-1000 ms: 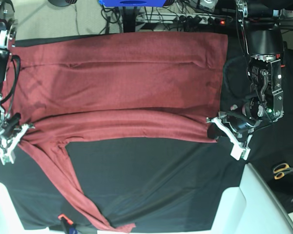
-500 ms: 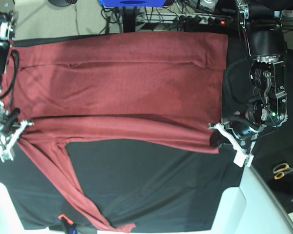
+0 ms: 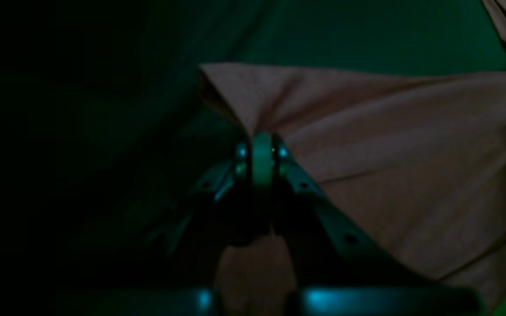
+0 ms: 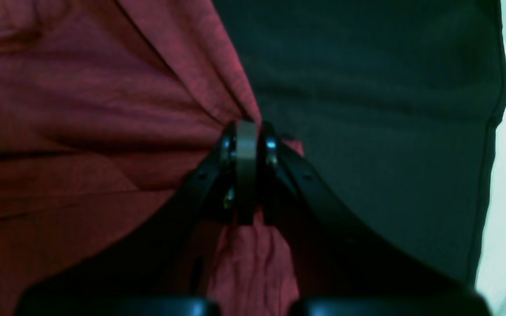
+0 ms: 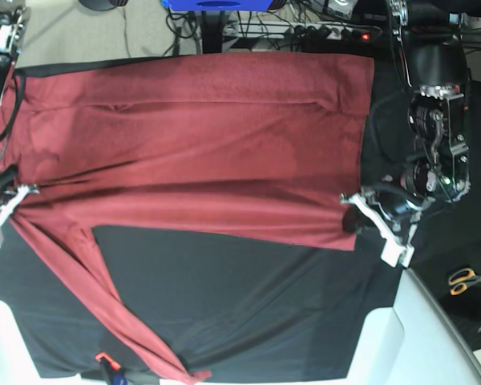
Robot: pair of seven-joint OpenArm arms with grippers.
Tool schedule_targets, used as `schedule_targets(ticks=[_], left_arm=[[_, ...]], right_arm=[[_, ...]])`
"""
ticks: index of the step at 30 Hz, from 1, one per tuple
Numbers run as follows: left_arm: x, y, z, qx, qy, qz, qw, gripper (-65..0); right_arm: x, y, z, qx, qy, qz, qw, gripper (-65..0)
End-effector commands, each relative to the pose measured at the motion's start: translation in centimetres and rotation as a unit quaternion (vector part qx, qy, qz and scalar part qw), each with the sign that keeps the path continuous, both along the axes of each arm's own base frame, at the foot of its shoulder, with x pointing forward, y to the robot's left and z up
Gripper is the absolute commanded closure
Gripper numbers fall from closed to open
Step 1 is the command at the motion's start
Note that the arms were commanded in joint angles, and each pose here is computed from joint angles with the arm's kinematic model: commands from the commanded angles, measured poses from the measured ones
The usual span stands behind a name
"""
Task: Fold the T-shirt properly
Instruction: 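Hold the folded edge with both grippers and pull it taut, then slide both grippers along the fold toward the shirt's collar end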
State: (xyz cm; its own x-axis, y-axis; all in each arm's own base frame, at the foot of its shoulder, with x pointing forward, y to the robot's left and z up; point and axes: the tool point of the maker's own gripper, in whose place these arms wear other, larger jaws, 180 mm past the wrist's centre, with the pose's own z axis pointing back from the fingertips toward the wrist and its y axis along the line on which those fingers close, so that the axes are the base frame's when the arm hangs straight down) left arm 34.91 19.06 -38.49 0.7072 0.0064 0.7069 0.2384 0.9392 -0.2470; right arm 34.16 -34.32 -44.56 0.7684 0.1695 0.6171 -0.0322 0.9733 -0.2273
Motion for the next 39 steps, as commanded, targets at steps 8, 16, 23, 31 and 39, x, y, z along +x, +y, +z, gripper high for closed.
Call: schedule_targets(ticks=[8,16,23,31,39], left_arm=[[-0.6,0.0,1.4,0.005,-0.025,-0.008,1.0,0.0],[-2.6,-0.4,0.7,0.009,-0.014,-0.016,1.0,0.0],[-4.1,-0.9,-0.3,0.01,0.0,-0.024,1.0,0.0],[-4.7,-0.5,-0.5,0.013,0.005,-0.021,1.0,0.0],[-5.2,-0.7,-1.0,0.012,0.013,-0.024,1.0,0.0]], right_arm=[[0.1,-1.2,1.0,-0.013,-0.015,-0.002,0.9998,0.0],[-2.2,-1.2,-0.7,-0.012,0.011,-0.005,0.9999,0.0],[-3.1,-1.2,-1.3,-0.012,0.021,-0.005,0.9997,0.0],[-3.9,-3.3,-0.7,-0.007,0.008,-0.044,0.999,0.0],[-4.9,-3.0,0.3,-0.026,-0.001,-0.028,0.9993,0.0]])
